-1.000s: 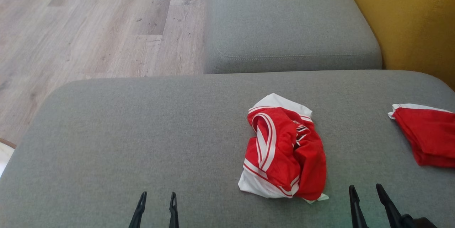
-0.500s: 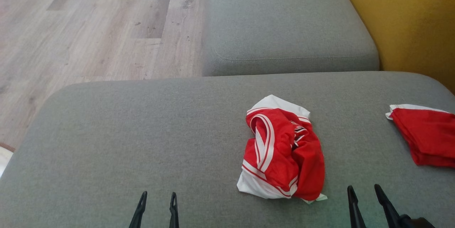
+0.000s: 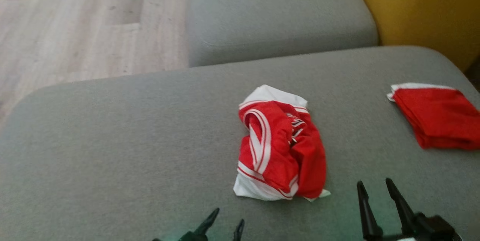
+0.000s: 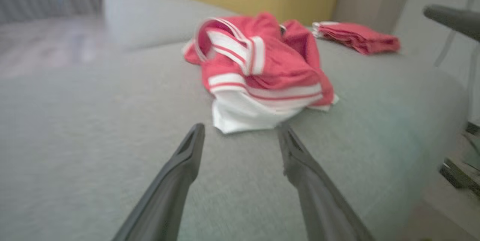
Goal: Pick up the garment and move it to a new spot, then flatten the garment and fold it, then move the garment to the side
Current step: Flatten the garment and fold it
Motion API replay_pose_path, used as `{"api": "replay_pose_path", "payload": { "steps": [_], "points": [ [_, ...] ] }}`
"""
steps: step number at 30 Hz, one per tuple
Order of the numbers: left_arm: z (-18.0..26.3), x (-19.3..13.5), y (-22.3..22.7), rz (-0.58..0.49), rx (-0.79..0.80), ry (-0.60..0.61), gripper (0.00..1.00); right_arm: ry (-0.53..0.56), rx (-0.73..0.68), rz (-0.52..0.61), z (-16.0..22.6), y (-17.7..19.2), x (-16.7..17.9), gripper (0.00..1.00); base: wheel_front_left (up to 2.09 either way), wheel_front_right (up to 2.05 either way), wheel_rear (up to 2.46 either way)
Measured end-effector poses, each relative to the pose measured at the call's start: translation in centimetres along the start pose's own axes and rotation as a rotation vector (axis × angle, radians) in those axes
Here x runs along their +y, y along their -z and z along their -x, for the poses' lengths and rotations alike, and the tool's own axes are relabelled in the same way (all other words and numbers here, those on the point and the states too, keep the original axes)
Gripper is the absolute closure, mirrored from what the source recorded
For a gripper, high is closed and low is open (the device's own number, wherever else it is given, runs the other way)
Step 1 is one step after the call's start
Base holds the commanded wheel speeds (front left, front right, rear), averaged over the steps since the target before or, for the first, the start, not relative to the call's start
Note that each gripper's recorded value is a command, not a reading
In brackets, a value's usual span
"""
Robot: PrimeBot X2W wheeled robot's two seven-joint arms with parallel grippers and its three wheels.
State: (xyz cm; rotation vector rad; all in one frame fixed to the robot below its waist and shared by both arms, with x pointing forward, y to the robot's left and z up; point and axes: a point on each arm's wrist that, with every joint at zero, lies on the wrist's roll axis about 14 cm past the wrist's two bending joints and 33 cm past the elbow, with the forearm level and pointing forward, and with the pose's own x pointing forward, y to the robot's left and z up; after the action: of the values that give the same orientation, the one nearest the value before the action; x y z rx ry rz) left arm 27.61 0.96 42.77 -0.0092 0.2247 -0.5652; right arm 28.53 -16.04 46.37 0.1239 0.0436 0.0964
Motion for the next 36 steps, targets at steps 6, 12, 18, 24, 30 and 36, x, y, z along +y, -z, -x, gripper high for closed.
{"api": "replay_pose_path", "payload": {
  "steps": [6, 12, 18, 24, 30, 36],
  "points": [
    [-1.8, -3.8, 2.9, 0.066, 0.175, 0.218, 0.0, 0.034, -0.01, 0.021, -0.3, -0.6, -1.4, 0.0, 0.0, 0.0, 0.0],
    [-5.5, -8.5, -1.1, 0.187, 0.099, 0.383, 0.0, 0.078, 0.014, 0.035, -0.2, -0.3, -3.0, 0.0, 0.0, 0.0, 0.0],
    [-7.6, -8.4, 0.0, 0.294, 0.172, 0.355, 0.0, 0.112, 0.03, 0.046, -0.6, -0.1, -4.1, 0.0, 0.0, 0.0, 0.0],
    [-9.2, -7.6, -0.7, 0.382, 0.17, 0.319, 0.0, 0.117, 0.03, 0.055, -1.0, -0.3, -4.5, 0.0, 0.0, 0.0, 0.0],
    [-10.0, -7.5, -2.5, 0.416, 0.105, 0.323, 0.0, 0.106, 0.031, 0.058, -1.4, -0.3, -4.3, 0.0, 0.0, 0.0, 0.0],
    [-10.7, -7.7, -3.8, 0.399, 0.075, 0.335, 1.0, 0.097, 0.026, 0.058, -1.4, -0.4, -4.0, 0.0, 0.0, 0.0, 0.0]
  ]
}}
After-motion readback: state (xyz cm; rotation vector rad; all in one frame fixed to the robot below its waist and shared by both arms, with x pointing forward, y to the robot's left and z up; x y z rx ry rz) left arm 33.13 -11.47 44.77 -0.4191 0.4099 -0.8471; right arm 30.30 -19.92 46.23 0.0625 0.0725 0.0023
